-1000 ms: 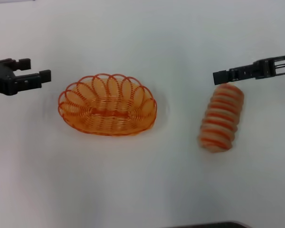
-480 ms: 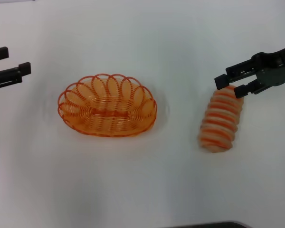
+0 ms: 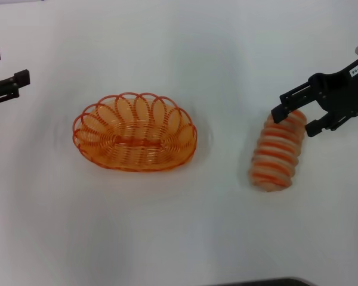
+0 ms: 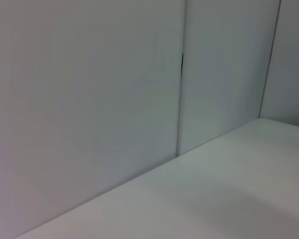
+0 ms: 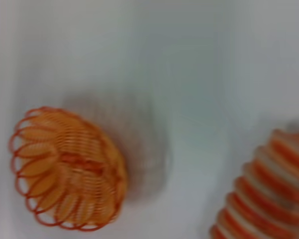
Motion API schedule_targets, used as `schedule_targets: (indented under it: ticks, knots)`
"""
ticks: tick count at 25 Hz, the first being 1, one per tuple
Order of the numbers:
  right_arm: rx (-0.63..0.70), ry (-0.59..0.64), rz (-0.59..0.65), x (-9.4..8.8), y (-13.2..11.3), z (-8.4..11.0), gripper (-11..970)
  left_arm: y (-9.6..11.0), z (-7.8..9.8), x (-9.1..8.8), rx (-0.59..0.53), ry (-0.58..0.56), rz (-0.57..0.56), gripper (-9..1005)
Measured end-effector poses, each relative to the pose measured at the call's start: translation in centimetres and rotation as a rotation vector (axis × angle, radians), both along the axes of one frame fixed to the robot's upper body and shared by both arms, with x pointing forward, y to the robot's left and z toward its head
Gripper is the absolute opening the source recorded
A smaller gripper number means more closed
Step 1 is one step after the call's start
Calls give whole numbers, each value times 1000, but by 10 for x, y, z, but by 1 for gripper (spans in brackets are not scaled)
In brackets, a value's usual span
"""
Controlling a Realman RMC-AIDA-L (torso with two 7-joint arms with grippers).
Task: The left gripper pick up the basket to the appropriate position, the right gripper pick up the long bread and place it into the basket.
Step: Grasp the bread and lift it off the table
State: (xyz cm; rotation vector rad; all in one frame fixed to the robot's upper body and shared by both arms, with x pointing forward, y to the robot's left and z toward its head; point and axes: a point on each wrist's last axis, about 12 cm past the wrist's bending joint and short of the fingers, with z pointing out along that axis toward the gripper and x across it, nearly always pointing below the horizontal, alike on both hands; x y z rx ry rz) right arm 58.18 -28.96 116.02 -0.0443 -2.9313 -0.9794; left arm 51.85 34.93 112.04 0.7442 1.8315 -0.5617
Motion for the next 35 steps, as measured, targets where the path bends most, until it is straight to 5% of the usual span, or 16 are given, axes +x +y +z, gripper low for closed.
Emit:
schedule_targets:
  ticks: [35]
  knots:
    - [-259,108,0,17,30,-29,898,0,-2,-1,5,-16,-2,788]
